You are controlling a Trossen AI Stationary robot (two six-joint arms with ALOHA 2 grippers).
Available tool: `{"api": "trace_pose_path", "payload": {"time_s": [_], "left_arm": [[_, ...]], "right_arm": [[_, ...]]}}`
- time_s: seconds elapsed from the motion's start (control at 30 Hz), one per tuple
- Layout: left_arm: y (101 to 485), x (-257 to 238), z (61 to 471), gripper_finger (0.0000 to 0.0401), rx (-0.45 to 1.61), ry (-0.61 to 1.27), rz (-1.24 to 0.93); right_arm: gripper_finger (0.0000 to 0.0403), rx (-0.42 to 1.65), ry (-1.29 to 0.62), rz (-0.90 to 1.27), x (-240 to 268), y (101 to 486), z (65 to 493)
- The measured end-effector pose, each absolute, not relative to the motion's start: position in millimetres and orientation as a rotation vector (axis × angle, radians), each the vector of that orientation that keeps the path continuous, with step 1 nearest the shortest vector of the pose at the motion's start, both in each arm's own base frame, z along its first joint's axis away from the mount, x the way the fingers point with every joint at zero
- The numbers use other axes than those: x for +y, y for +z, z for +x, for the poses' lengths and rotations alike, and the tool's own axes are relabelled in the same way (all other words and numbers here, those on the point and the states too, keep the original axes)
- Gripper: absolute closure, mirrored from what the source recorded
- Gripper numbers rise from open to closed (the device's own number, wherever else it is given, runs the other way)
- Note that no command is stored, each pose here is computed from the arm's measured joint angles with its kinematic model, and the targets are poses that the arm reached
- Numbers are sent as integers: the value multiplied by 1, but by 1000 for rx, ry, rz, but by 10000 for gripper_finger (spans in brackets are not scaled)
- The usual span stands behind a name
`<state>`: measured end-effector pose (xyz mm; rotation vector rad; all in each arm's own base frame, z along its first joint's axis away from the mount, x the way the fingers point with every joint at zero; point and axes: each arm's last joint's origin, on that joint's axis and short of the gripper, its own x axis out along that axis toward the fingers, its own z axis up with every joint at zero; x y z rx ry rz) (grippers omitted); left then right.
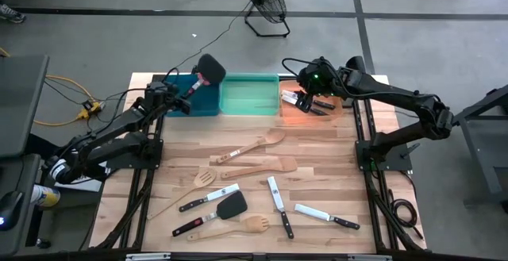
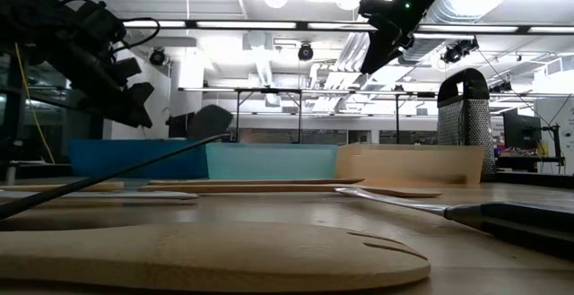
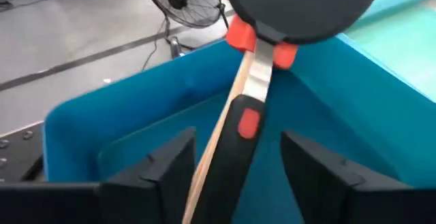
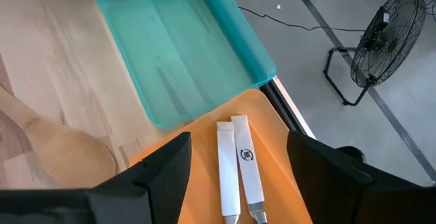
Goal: Pick & Place Kitchen Items
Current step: Put the black spatula into the blue bin, then put the knife into the orange bin
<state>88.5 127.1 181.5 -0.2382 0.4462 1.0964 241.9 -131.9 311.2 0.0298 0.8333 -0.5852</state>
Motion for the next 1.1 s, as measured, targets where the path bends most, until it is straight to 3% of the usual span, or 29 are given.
{"api": "trace_pose_path", "payload": {"time_s": [0.1,0.27,0.43,0.7,1.1], "left_arm": [[181,127,89,162,447,1096,-239],[182,127,89,158,429,1098,-246],[188,129,91,168,324,1094,-280],[202,130,98,188,135,929,-343],[235,129,105,223,180,725,-468]], "right_arm": [[169,832,-585,32,-132,311,242],[169,832,-585,32,-132,311,242],[169,832,-585,32,-132,311,242],[169,829,-589,43,-132,311,242],[169,817,-606,81,-132,311,242]]}}
